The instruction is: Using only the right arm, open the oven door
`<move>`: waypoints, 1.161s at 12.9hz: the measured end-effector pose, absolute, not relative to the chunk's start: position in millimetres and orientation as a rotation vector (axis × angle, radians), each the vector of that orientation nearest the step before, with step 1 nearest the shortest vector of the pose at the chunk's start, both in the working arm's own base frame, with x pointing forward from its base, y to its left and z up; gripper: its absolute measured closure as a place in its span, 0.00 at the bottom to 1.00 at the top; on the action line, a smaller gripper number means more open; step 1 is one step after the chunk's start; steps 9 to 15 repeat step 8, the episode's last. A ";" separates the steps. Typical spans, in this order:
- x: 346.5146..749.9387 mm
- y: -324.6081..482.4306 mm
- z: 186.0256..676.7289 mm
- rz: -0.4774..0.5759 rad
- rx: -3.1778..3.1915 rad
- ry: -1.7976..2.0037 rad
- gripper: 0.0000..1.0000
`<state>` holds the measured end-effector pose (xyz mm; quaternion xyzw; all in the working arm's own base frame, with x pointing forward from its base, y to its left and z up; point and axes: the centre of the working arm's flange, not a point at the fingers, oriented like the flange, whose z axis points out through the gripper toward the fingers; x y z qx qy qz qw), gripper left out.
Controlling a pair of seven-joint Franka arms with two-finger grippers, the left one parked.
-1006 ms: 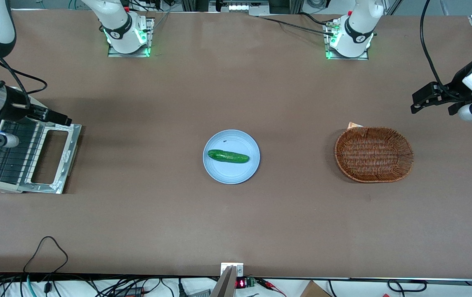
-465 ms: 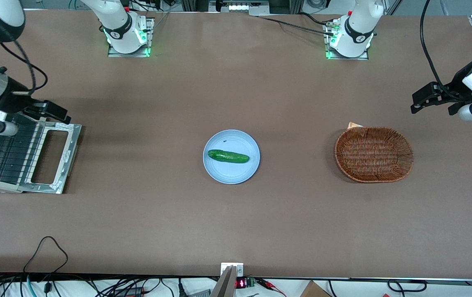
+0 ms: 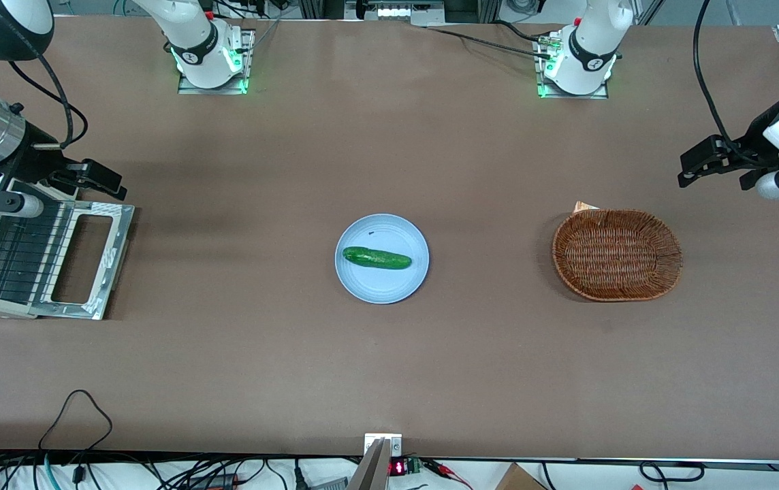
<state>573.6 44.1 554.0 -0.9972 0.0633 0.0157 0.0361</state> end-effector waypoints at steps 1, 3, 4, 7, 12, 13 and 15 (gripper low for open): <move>572.6 46.3 553.1 0.059 -3.066 0.187 0.00; 572.3 47.4 552.7 0.061 -3.071 0.177 0.00; 572.4 46.8 552.7 0.060 -3.074 0.171 0.00; 572.6 43.3 552.5 0.059 -3.078 0.139 0.00; 572.7 42.4 552.5 0.059 -3.078 0.139 0.00; 572.7 42.4 552.5 0.059 -3.078 0.139 0.00; 572.7 42.4 552.5 0.059 -3.078 0.139 0.00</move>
